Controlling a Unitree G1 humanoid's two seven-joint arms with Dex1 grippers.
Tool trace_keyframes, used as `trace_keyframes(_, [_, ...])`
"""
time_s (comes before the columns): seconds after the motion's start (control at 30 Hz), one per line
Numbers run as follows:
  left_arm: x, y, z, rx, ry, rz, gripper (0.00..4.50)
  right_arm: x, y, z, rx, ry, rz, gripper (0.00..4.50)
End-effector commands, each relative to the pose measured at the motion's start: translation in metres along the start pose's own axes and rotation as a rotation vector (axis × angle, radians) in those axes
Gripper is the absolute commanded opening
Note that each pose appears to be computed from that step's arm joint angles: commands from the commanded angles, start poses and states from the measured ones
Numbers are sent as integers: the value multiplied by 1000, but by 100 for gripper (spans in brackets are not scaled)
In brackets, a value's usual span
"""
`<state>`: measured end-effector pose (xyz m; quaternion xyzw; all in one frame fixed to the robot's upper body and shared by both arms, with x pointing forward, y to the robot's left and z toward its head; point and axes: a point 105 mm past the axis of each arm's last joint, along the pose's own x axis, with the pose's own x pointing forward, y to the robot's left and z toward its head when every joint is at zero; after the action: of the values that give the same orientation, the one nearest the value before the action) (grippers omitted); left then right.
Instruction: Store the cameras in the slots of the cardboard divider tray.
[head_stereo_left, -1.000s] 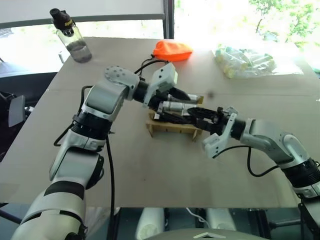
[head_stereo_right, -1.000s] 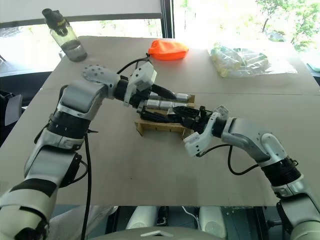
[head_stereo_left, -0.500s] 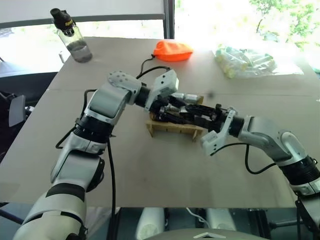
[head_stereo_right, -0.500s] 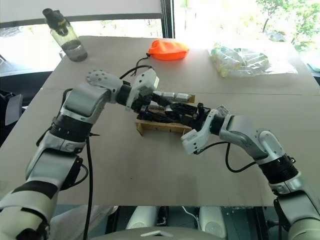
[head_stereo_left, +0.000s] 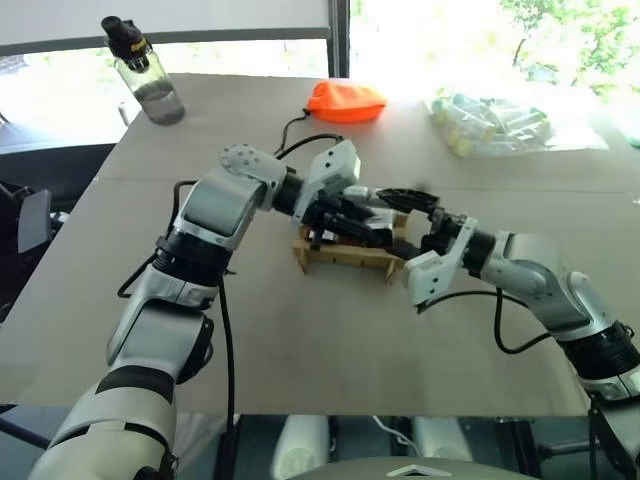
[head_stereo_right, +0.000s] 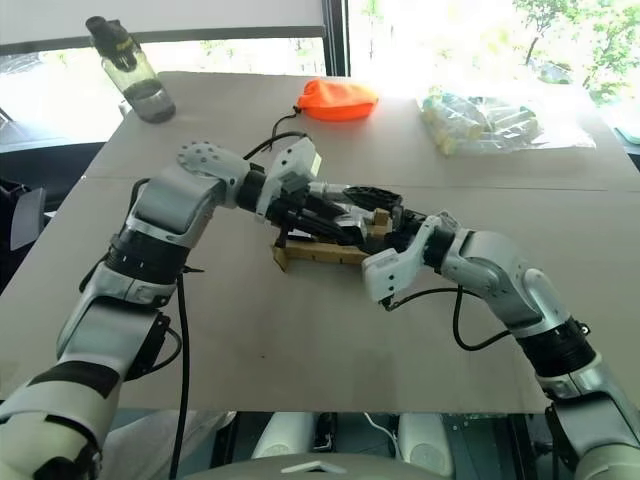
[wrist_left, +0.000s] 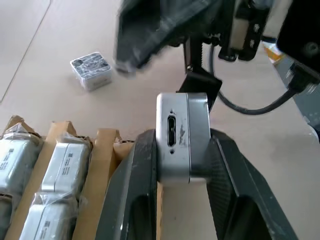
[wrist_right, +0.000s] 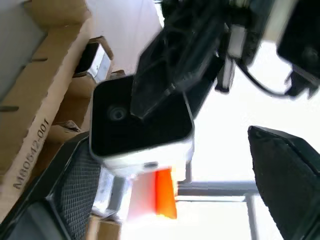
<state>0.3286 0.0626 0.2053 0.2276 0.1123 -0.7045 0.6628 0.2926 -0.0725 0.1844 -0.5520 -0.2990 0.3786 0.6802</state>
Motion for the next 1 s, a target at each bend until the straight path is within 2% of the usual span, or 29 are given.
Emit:
trace_keyframes(0.03, [-12, 4, 11, 96, -34, 28, 73, -26, 0, 3, 365, 12, -46, 450])
trace_keyframes(0.1, [-14, 5, 14, 128, -64, 25, 73, -43, 25, 4, 660, 67, 23, 450])
trace_keyframes(0.17, [-16, 11, 10, 167, -48, 54, 73, -55, 35, 12, 927, 52, -12, 450])
trace_keyframes(0.27, [-17, 18, 2, 191, -26, 77, 73, -70, 43, 17, 1165, 13, -92, 450])
trace_keyframes(0.4, [-16, 25, -7, 190, 7, 86, 73, -87, 49, 19, 1316, -42, -192, 450])
trace_keyframes(0.6, [-11, 30, -21, 207, 77, 71, 73, -105, 63, 22, 1302, -84, -197, 450])
trace_keyframes(1.0, [-16, 34, -39, 190, 168, 70, 73, -109, 73, 27, 1238, -139, -151, 450])
